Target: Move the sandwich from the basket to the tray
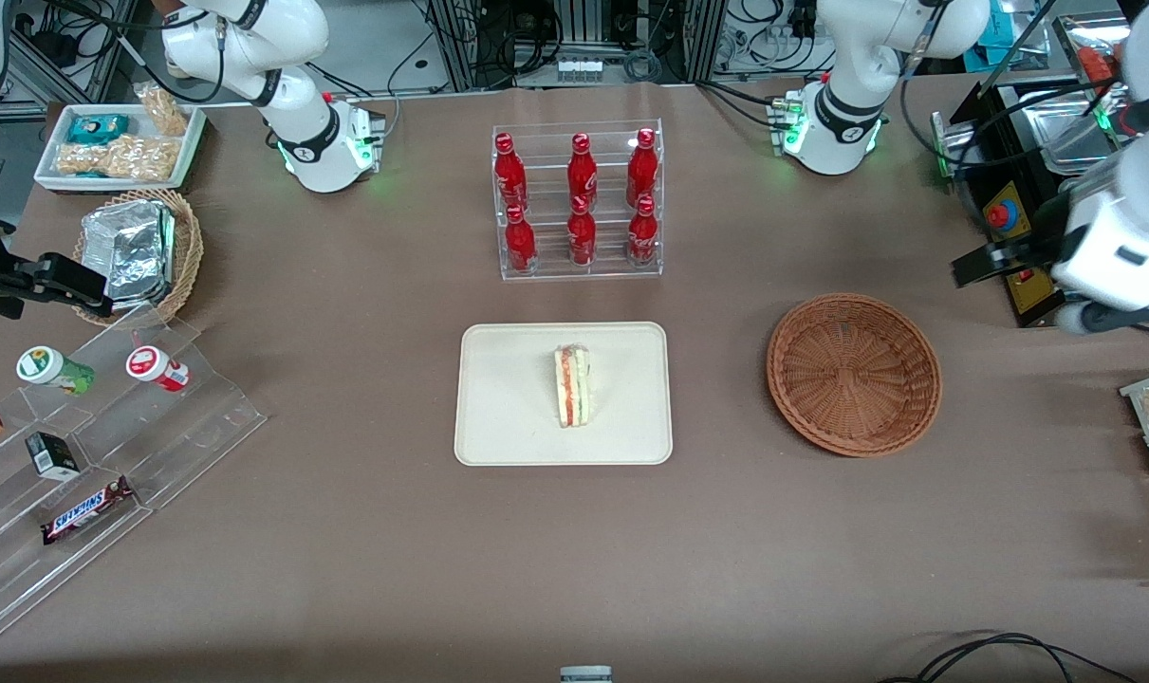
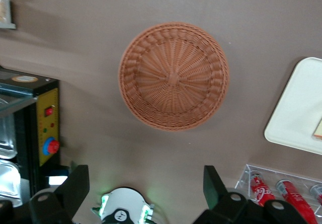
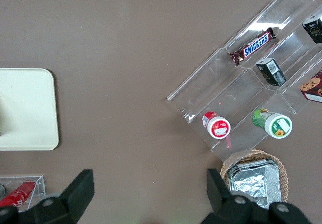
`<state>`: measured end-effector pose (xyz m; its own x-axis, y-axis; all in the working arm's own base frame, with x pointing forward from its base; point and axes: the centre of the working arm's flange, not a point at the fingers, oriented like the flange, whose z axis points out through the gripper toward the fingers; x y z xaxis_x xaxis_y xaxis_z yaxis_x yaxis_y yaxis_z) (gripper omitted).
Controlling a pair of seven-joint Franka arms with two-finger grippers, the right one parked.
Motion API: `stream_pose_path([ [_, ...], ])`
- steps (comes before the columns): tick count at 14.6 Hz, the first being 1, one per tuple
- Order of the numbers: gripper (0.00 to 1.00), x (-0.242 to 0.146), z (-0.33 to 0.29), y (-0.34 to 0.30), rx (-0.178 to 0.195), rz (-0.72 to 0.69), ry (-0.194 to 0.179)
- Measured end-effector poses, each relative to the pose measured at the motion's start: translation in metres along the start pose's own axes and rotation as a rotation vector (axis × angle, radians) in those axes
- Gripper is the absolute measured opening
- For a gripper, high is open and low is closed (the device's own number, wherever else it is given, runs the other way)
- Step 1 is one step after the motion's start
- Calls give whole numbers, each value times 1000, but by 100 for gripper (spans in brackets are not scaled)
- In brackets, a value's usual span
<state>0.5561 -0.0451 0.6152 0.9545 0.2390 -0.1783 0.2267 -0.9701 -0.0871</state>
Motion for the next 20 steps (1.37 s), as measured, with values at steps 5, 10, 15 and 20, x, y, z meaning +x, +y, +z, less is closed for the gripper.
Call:
stream_pose_path([
  [5,100,-23,-14,18,-10,67,6],
  [10,100,-46,-15,26,23,89,-43],
  [15,100,-65,-5,33,25,99,22],
  [20,100,-53,-16,32,0,92,67],
])
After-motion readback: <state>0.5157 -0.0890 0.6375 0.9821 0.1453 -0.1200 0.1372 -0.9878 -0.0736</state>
